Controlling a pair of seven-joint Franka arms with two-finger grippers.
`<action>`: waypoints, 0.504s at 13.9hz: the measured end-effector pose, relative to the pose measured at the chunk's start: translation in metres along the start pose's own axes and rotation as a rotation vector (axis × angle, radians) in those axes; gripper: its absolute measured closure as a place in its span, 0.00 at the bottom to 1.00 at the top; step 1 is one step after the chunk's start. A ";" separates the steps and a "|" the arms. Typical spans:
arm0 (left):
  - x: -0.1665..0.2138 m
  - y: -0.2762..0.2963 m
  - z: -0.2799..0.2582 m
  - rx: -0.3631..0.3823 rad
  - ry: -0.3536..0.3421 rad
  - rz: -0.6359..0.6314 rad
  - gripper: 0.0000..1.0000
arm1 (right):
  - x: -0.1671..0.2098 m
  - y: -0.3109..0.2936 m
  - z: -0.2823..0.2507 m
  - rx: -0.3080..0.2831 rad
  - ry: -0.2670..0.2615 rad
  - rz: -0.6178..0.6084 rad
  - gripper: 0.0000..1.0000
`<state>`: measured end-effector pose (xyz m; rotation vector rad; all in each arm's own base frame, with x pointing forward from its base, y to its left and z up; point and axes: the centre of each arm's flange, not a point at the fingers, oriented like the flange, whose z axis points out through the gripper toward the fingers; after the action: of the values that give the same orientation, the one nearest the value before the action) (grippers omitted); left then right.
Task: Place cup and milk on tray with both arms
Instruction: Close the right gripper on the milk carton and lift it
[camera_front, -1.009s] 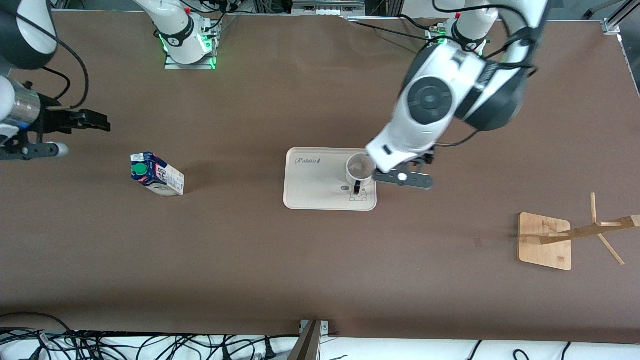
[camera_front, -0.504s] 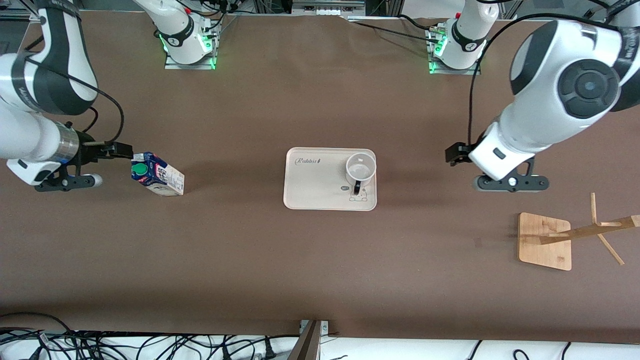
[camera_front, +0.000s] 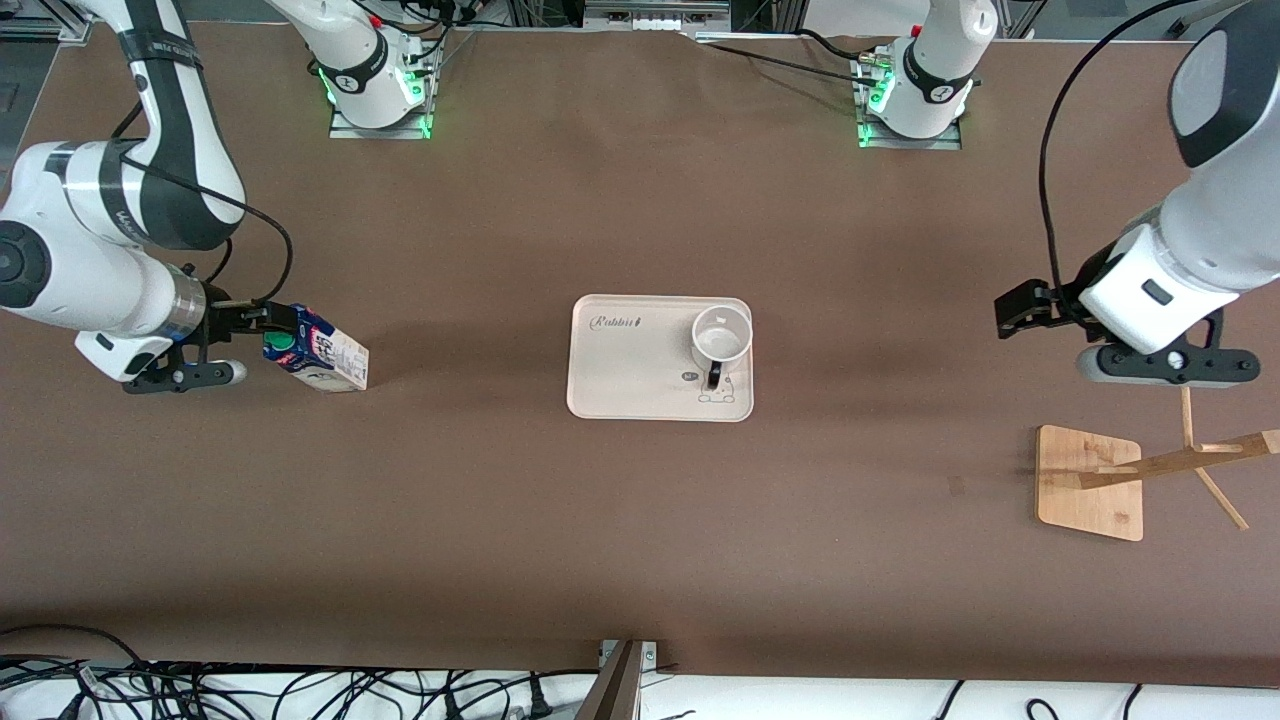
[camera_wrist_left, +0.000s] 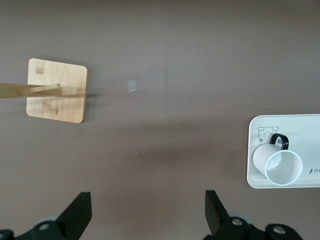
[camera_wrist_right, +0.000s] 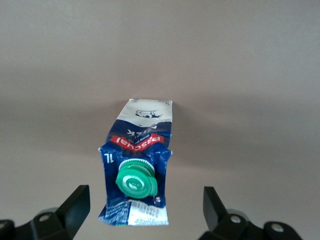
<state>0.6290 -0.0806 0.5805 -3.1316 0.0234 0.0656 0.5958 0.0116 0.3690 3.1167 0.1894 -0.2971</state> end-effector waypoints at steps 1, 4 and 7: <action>-0.004 -0.006 0.001 0.004 -0.013 -0.008 0.00 | -0.002 0.000 0.007 0.001 -0.007 0.000 0.00; -0.011 -0.048 0.023 0.010 -0.051 -0.047 0.00 | -0.005 -0.001 0.018 0.002 -0.015 0.000 0.00; -0.014 -0.068 0.030 0.020 -0.037 0.000 0.00 | -0.006 -0.001 0.031 0.000 -0.002 0.000 0.00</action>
<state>0.6149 -0.0124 0.5519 -3.1100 0.0236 0.1221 0.5835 0.0112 0.3395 3.1168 0.1897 -0.3001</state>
